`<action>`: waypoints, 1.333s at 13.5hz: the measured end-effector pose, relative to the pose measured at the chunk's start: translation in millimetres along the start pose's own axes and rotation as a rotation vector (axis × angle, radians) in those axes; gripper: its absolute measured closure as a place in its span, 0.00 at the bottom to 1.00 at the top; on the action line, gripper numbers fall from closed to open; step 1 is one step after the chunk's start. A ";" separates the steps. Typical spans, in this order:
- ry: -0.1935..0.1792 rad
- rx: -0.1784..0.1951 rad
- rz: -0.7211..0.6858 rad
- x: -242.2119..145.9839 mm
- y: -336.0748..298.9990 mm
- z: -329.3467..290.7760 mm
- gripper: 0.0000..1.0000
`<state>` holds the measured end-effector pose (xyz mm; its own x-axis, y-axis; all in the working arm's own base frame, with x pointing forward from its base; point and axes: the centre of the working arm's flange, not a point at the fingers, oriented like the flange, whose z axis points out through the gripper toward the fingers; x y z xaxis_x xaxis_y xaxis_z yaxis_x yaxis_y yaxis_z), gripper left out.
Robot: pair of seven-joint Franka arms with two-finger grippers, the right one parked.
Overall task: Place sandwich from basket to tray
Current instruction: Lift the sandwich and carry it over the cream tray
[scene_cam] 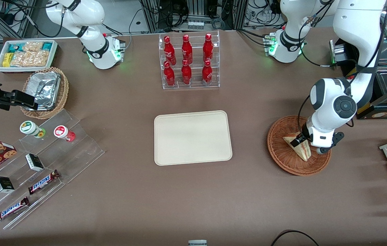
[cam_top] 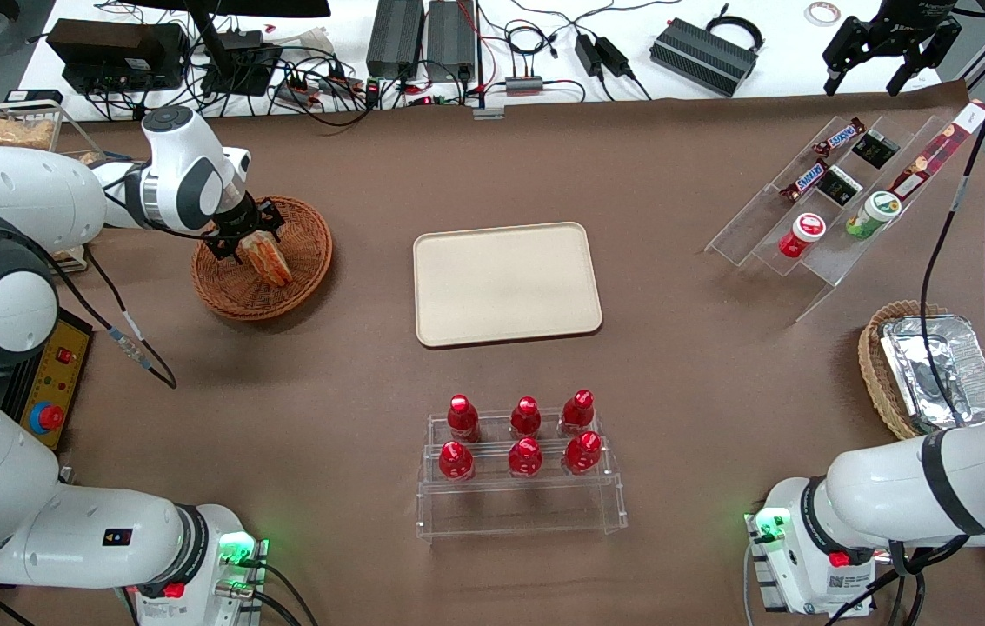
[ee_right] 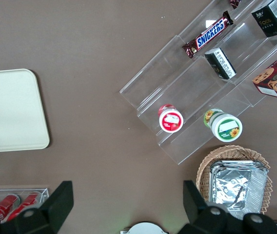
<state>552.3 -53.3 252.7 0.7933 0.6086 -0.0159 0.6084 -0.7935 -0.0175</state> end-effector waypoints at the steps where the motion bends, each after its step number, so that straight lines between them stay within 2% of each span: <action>1: 0.000 0.000 -0.007 -0.1 -0.1 0.2 0.32; 3: -0.004 0.004 -0.010 -0.6 -0.5 -0.4 0.52; 5: -0.022 0.023 -0.008 -3.0 -2.2 -8.5 0.64; 9: -0.045 0.049 0.065 -24.9 28.2 -59.3 0.73; 12: -0.050 0.062 0.159 -56.1 75.6 -96.5 0.84; 15: -0.048 0.069 0.260 -98.3 119.2 -107.7 0.84; 18: -0.052 0.082 0.370 -157.4 169.6 -91.4 0.84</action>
<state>532.7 -284.0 343.6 0.9553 0.2824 -0.0873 0.2757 -0.9578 -0.0812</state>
